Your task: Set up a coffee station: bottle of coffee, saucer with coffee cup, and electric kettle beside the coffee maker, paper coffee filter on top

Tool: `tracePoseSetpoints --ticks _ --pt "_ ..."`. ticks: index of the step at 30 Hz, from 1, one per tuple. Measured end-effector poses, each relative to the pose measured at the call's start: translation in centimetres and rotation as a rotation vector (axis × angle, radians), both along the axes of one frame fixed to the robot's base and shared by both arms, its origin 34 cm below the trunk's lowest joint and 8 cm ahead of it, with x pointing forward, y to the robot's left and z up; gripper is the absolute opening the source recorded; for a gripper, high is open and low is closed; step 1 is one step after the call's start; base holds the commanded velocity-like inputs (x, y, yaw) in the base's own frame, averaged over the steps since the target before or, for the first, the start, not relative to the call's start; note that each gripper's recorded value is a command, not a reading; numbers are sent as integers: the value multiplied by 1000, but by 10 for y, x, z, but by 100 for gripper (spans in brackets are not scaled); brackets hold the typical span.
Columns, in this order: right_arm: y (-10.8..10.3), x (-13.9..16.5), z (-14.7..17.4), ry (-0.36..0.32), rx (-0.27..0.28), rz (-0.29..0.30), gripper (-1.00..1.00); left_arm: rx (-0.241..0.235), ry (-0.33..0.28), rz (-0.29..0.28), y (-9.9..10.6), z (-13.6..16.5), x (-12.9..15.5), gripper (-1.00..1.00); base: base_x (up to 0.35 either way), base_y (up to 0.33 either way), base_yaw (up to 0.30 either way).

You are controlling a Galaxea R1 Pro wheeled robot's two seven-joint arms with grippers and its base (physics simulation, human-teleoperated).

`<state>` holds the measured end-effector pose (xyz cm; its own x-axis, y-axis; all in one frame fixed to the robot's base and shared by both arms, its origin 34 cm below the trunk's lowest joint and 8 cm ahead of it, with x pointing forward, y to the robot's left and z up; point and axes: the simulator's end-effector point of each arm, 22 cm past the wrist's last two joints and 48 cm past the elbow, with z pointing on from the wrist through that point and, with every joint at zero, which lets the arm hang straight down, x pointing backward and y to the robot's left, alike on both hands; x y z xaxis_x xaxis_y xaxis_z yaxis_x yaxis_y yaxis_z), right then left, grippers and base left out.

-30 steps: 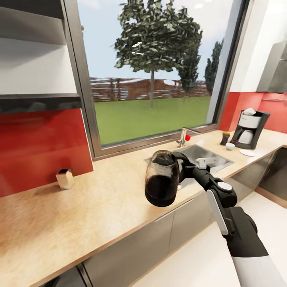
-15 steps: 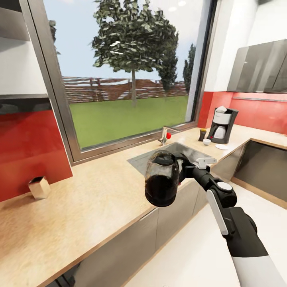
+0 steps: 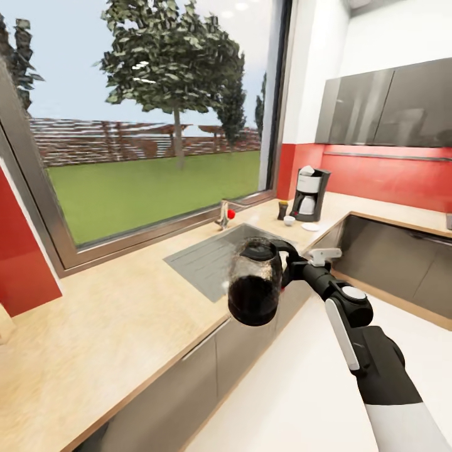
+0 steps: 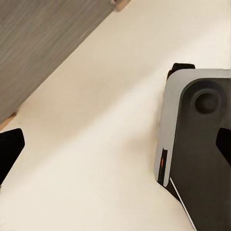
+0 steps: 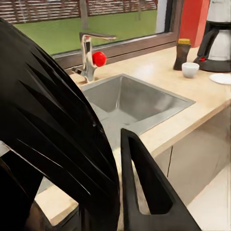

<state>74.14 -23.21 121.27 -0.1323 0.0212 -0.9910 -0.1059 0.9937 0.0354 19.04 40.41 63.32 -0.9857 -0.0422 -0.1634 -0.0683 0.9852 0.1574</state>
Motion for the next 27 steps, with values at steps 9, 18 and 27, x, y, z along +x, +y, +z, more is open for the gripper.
tracePoseSetpoints --ticks 9,18,27 --pt "1 0 0 0 0 1 -100 0 -1 1 0 0 0 100 154 -234 -300" --pt "1 0 0 0 0 2 -100 0 -2 2 0 0 0 100 186 -231 -300" --pt "1 0 0 0 0 2 -100 0 0 2 0 0 0 100 238 -198 -300"
